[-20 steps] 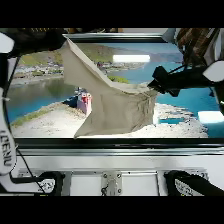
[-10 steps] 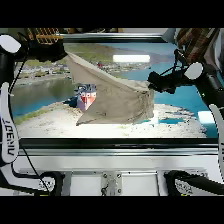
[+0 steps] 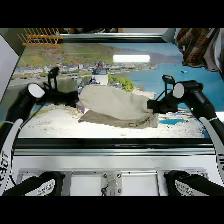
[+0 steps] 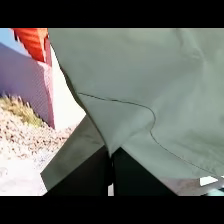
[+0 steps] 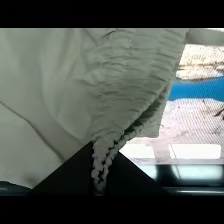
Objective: Fold the clothes and pants, and hang the long-sleeved shirts on hangers.
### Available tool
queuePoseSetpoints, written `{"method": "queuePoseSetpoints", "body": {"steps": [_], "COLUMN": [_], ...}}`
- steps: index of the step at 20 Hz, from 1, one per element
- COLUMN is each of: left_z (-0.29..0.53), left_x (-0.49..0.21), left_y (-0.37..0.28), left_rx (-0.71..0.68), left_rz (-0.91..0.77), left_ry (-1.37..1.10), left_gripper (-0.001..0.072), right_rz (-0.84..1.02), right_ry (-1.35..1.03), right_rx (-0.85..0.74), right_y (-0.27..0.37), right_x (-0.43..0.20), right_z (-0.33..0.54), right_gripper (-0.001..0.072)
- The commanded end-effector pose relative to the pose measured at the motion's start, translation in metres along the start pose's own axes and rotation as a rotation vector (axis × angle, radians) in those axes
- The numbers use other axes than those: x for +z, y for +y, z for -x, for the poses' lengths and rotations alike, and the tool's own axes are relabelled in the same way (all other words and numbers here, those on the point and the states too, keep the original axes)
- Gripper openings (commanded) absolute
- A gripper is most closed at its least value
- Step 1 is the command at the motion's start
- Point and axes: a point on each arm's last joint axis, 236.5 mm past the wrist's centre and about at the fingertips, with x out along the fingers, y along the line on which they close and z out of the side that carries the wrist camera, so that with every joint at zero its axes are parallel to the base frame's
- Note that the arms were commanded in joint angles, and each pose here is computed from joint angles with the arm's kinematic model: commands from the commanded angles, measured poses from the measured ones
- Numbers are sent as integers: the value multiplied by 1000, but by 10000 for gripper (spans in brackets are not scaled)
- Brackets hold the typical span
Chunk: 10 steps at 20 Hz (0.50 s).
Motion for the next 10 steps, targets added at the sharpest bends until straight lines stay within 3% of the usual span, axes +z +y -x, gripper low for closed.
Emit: {"method": "queuePoseSetpoints", "body": {"steps": [1,7,8,9,10], "left_z": [-36,-43,-41,-37,-32], "left_x": [-51,-61,-58,-55,-49], "left_y": [16,34,38,41,43], "left_rx": [38,68,70,70,69], "left_rz": [12,46,59,70,76], "left_ry": [31,14,9,8,7], "left_gripper": [7,8,8,23,245], "right_rz": [-6,-37,-28,-3,9], "right_ry": [81,137,127,107,72], "right_rx": [-43,15,35,63,89], "right_y": [-10,6,10,16,20], "right_x": [-36,-55,-55,-51,-45], "right_z": [-34,-37,-32,-24,-12], "right_gripper": [19,44,220,504,652]}}
